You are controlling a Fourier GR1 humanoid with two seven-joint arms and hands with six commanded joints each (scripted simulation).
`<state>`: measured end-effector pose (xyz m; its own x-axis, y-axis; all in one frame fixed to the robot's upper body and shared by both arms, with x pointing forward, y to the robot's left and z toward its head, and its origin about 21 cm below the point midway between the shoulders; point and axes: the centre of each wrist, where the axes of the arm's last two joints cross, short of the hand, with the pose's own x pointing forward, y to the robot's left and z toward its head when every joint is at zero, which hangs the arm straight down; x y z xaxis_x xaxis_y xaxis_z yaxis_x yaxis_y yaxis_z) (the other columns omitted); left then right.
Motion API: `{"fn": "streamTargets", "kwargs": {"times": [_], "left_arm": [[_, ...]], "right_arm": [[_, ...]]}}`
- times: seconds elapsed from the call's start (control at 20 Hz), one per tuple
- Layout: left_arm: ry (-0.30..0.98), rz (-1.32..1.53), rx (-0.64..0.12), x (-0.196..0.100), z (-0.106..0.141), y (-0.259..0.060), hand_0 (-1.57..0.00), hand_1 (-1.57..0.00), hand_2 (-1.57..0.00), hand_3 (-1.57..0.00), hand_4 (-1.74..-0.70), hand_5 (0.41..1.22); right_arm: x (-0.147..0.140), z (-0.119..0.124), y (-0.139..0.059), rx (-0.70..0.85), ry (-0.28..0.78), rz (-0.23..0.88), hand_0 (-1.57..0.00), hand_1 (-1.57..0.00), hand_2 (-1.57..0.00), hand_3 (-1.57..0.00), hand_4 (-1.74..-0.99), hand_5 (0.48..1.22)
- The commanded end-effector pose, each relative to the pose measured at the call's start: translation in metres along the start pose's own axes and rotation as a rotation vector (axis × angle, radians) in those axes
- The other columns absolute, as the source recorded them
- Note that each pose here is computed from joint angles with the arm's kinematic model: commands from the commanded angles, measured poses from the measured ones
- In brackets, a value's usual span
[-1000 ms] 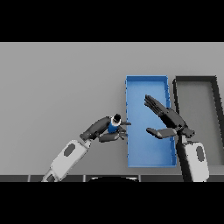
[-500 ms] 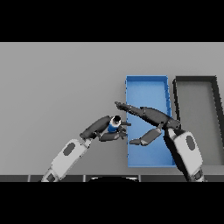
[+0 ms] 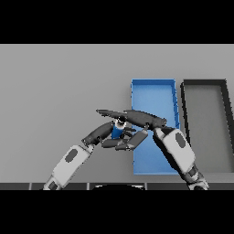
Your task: Pick up the blue pipe and place it into the blue bin.
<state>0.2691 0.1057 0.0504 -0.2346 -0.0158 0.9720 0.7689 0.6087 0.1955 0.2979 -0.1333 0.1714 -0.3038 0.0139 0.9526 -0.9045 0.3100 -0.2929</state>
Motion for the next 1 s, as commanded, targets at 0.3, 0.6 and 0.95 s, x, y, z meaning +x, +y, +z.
{"fn": "streamTargets", "kwargs": {"times": [0.3, 0.6, 0.95], "left_arm": [[0.078, -0.100, 0.012, 0.005, -0.002, -0.001, -1.57, -1.54, -1.57, -1.21, -1.67, 1.221], [0.032, 0.000, 0.021, -0.001, -0.003, -0.003, -1.57, -1.56, -1.57, -1.48, -1.72, 1.221], [0.017, -0.021, 0.005, 0.004, -0.003, 0.001, -1.57, -1.57, -1.57, -1.44, -1.72, 1.221]], "right_arm": [[0.008, -0.030, -0.003, 0.091, -0.060, 0.008, -0.87, -0.88, -0.88, -0.77, -1.486, 0.516], [-0.001, -0.035, 0.004, 0.101, -0.122, -0.008, -1.39, -1.39, -1.39, -1.34, -1.438, 0.982], [0.004, -0.036, 0.008, 0.121, -0.162, -0.032, -1.53, -1.53, -1.53, -1.52, -1.475, 1.171]]}}
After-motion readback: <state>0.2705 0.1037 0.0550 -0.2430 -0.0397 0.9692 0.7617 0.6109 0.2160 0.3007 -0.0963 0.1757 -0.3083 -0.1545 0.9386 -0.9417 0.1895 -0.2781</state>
